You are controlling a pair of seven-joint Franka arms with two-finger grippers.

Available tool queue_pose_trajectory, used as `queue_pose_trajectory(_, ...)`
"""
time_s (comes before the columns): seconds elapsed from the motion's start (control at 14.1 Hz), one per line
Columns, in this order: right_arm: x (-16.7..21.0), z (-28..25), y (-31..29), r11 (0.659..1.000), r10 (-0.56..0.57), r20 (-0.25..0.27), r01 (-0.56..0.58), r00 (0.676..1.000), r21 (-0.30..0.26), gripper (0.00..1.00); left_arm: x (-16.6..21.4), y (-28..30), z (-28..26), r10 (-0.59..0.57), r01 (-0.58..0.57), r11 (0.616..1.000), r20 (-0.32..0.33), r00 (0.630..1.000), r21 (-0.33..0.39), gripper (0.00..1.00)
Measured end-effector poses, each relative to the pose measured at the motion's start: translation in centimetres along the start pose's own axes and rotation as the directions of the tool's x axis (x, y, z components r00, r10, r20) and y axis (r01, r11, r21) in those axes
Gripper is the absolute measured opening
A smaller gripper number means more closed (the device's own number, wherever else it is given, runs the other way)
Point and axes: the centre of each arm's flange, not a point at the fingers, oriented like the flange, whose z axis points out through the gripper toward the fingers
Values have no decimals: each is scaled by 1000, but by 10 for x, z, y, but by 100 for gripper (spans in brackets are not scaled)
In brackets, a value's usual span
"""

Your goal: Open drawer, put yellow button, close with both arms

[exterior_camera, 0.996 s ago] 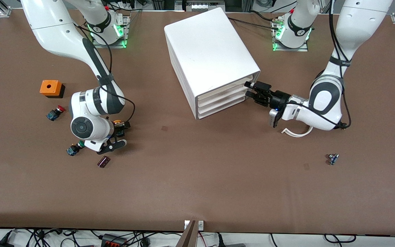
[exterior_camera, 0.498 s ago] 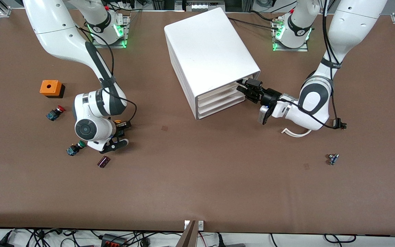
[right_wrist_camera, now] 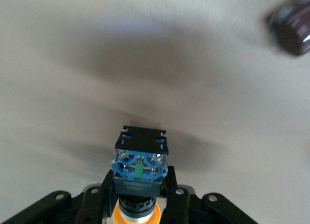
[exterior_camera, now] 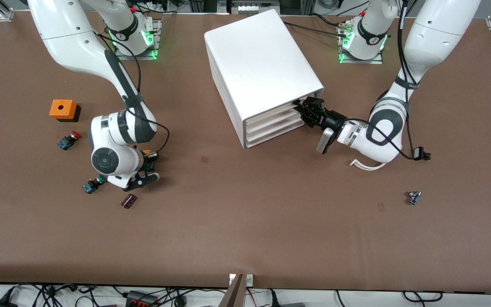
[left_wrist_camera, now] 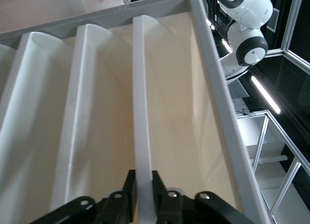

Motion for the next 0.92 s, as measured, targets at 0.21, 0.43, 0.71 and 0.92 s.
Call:
queue_pose_trajectory(0.21,11,-52,-5,1000,-13,-59,12,998,-5,41,0,0,-1,-8,8,1000,-1,1000,0,13)
queue_pose_trajectory(0.43,26,-108,-34,998,-56,-142,55,988,-16,41,5,3,-11,-65,65,998,-18,998,12,13)
queue_pose_trajectory(0.71,36,-167,-90,991,-136,-249,128,959,-46,41,25,17,-51,-105,110,991,-67,992,73,13)
queue_pose_trajectory(0.92,36,-213,-121,984,-178,-327,165,928,-65,41,42,22,-75,-108,116,986,-71,992,122,13)
